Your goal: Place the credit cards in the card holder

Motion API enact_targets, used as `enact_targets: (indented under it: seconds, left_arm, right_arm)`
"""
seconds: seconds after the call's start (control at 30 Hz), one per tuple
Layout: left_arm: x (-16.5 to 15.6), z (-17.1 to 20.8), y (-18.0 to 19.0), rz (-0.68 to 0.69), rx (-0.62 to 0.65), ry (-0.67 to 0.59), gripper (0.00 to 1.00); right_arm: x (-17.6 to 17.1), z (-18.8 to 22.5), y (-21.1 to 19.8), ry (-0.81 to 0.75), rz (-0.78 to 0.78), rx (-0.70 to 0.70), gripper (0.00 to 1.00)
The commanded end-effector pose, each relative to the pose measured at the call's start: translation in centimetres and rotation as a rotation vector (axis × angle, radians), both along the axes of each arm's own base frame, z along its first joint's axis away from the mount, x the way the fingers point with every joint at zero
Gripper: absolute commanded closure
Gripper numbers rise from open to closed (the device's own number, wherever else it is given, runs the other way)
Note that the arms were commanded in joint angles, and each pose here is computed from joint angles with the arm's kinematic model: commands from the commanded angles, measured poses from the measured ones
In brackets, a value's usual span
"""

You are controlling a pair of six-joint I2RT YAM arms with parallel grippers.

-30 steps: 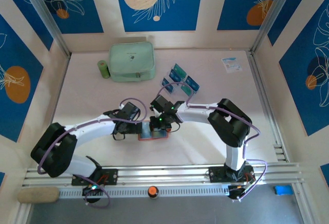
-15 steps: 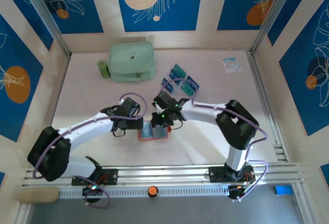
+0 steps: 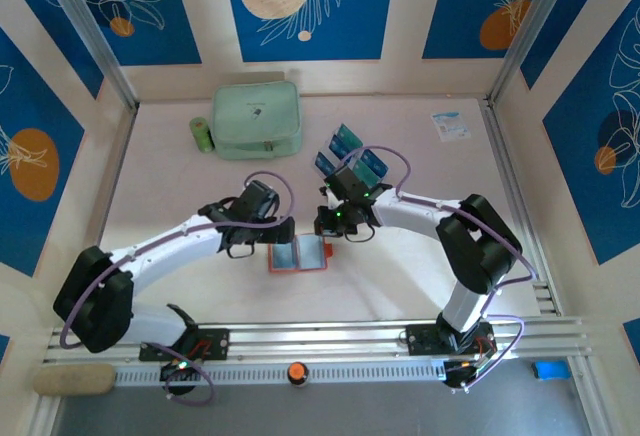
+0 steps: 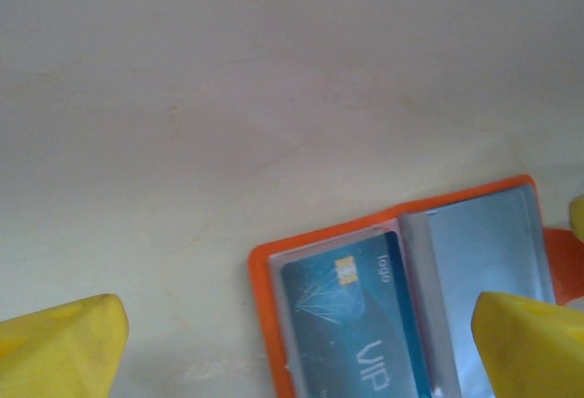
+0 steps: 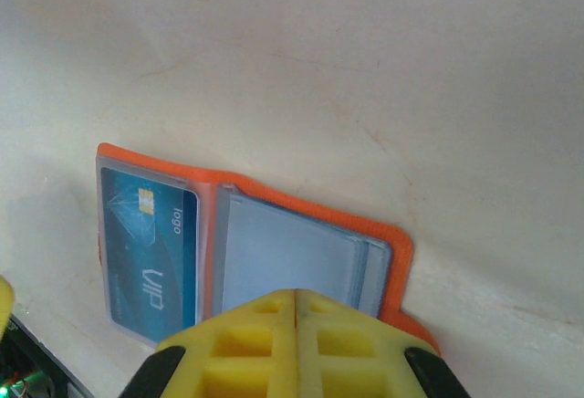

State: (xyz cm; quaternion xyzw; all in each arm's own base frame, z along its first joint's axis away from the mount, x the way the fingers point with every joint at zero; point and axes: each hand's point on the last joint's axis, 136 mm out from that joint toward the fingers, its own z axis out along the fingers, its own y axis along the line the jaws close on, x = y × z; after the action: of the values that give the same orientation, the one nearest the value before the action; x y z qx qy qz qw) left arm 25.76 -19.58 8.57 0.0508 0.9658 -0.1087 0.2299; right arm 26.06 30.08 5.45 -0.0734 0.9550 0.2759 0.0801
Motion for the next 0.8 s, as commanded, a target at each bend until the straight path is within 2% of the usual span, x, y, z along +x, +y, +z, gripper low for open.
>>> enact_targets:
  seconds: [0.0, 0.77]
  left_arm:
    - [-0.4, -0.3, -1.6, -0.023, -0.034, 0.012, 0.04]
    - [-1.9, -4.6, -2.8, -0.069, 0.004, 0.062, 0.03]
  right_arm:
    - [-0.8, -1.0, 0.0, 0.040, 0.030, -0.002, 1.00]
    - [-2.2, -4.3, 2.1, 0.103, 0.085, -0.048, 1.00]
